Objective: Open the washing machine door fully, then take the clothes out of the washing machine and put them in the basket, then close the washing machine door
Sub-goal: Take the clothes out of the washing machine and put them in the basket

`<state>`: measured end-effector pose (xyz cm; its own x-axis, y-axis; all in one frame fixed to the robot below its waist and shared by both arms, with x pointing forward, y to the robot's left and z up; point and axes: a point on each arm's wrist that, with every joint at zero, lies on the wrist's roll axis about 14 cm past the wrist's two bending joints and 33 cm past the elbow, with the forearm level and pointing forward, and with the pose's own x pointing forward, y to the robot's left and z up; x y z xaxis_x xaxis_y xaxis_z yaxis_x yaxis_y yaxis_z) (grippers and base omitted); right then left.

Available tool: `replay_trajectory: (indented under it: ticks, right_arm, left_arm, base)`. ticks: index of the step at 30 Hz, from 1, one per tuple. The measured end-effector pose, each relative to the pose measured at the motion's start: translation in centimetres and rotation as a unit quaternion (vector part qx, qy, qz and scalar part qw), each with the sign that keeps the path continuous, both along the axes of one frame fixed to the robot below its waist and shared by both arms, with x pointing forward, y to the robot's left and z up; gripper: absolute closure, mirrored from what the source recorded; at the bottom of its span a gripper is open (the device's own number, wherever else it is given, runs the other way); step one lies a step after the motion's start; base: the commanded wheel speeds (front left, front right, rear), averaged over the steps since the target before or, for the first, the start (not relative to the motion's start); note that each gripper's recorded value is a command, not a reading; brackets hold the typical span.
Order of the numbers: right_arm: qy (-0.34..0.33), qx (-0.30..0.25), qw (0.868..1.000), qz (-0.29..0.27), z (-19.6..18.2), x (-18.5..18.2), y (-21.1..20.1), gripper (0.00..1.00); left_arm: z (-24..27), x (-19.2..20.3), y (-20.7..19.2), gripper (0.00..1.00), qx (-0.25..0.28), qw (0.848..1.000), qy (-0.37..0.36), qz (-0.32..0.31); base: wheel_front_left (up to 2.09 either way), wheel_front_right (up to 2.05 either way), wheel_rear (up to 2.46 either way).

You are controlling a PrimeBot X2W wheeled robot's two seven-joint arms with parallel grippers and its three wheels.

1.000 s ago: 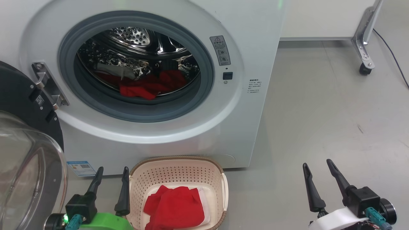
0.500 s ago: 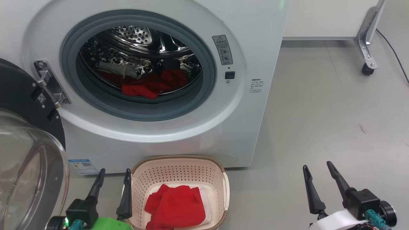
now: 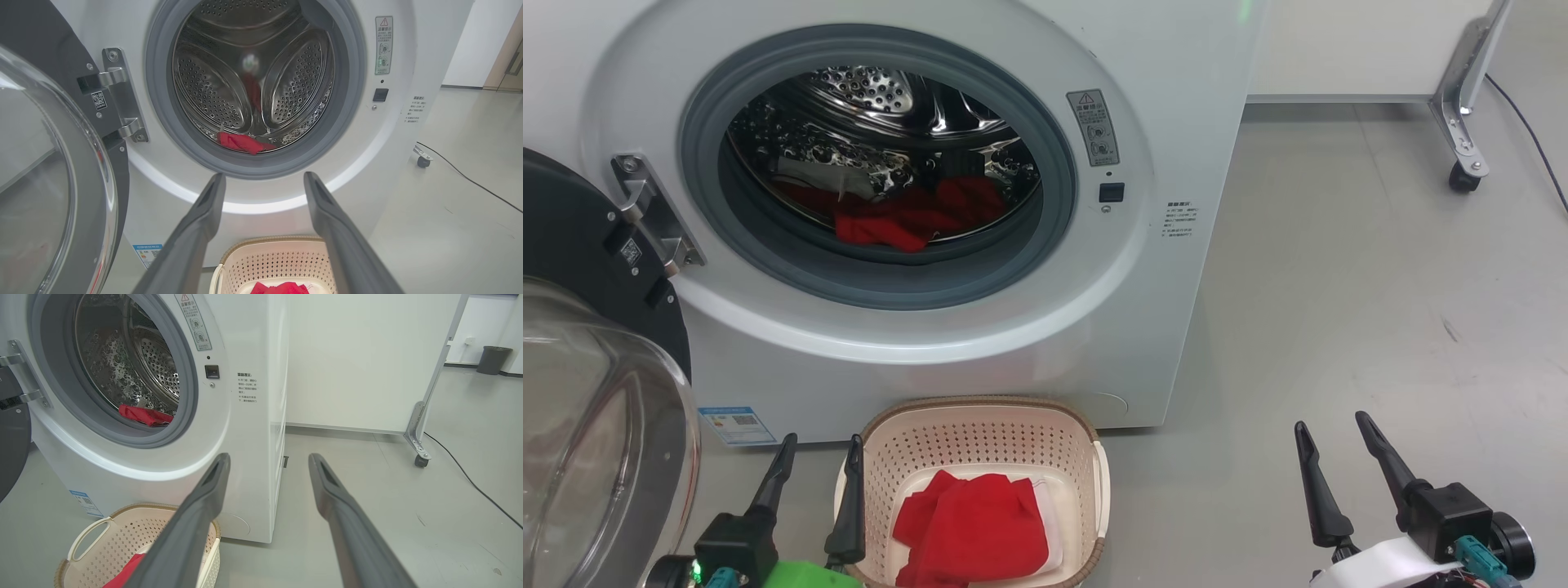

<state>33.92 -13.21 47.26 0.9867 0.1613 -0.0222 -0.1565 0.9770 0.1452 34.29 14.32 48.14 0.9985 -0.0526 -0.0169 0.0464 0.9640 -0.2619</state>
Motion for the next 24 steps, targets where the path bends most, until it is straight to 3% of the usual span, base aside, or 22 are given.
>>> replay_trajectory:
  ticks: [15,24]
  right_arm:
    - [0.005,0.000,1.000,-0.002,-0.2,0.1,-0.1,0.00]
    - [0.017,0.003,1.000,-0.004,-0.8,-0.1,-0.1,0.00]
  left_arm:
    - [-0.2,0.0,-0.3,0.00,0.000,1.000,0.009,-0.005]
    - [-2.1,0.8,-1.4,0.00,-0.009,0.998,0.053,-0.028]
  base:
    - [0.00,0.00,0.00]
    - [0.00,0.00,0.00]
